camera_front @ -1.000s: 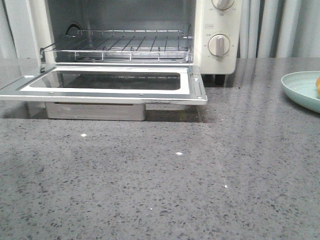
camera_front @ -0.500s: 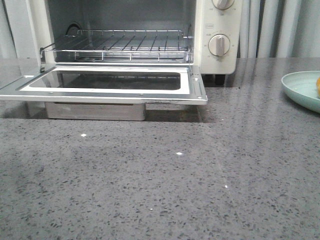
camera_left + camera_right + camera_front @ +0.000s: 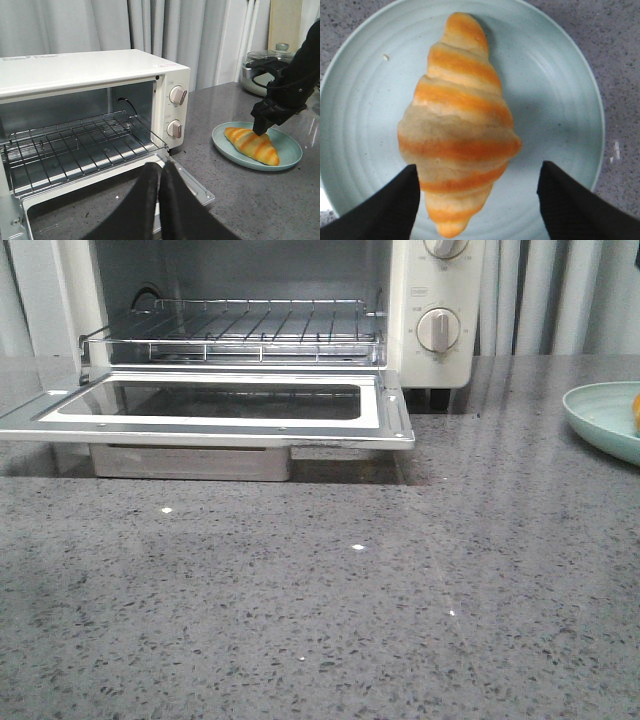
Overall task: Put bread in oven
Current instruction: 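Lower the right gripper over the croissant and grasp it, then lift the croissant with the right gripper and carry it into the oven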
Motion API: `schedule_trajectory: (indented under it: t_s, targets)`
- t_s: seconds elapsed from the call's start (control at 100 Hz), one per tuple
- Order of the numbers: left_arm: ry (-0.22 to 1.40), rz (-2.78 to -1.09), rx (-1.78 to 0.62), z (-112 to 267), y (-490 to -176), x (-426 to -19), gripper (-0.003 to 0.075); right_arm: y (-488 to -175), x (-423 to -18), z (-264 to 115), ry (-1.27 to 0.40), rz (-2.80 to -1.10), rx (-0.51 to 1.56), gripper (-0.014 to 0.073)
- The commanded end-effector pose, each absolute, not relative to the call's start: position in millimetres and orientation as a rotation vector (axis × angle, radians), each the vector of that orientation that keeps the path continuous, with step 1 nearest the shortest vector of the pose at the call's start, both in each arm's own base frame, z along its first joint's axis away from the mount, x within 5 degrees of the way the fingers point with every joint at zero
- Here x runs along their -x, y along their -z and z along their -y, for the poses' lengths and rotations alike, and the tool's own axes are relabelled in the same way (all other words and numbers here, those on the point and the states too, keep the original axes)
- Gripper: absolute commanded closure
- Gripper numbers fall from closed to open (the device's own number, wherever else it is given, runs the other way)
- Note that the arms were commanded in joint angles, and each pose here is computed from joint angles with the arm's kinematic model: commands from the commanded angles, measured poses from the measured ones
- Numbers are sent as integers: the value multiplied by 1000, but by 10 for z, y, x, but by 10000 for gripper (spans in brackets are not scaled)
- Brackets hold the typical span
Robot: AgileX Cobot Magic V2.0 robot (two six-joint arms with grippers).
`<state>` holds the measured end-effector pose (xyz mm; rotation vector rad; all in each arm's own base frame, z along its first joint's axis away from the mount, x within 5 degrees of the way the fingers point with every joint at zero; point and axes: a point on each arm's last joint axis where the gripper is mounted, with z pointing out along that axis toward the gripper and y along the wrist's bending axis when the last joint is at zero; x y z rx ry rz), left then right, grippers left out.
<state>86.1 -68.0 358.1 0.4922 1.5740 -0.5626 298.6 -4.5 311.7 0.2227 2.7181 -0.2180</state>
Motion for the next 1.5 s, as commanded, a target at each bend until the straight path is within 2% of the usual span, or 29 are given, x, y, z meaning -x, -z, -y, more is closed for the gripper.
schedule_trajectory:
  t_s: [0.0,0.33,0.4,0.49,0.61,0.62,0.67,0.96,1.12,1.3,1.49]
  targets:
    - [582,-1482,-463,673,-3728,-853,742,-3253,-3037,84,237,-2634,-206,142]
    - [578,-1481,-465,673,-3728,-853,742,-3045,-3187,76,245,-2683,-195,144]
    - [579,-1479,-464,670,-3730,-849,742,-3015,-3204,75,247,-2692,-194,176]
    - [579,-1479,-464,670,-3730,-849,742,-3006,-3209,75,247,-2695,-194,295]
    - [579,-1479,-464,670,-3730,-849,742,-3007,-3210,75,247,-2693,-194,542]
    - [579,-1479,-464,670,-3730,-849,742,-3007,-3210,75,247,-2693,-194,587]
    - [578,-1480,-465,670,-3728,-849,742,-3008,-3212,74,246,-2691,-193,673]
    - [518,-1448,-494,523,-3867,-687,742,-3138,-3088,20,269,-2739,-164,664]
    - [515,-1457,-486,448,-3901,-602,742,-3376,-2901,-172,277,-2738,12,664]
    - [509,-1460,-412,387,-3915,-591,742,-3688,-2587,-504,217,-2632,217,664]
    - [463,-1467,-369,352,-3915,-613,742,-3857,-2292,-938,137,-2544,481,664]
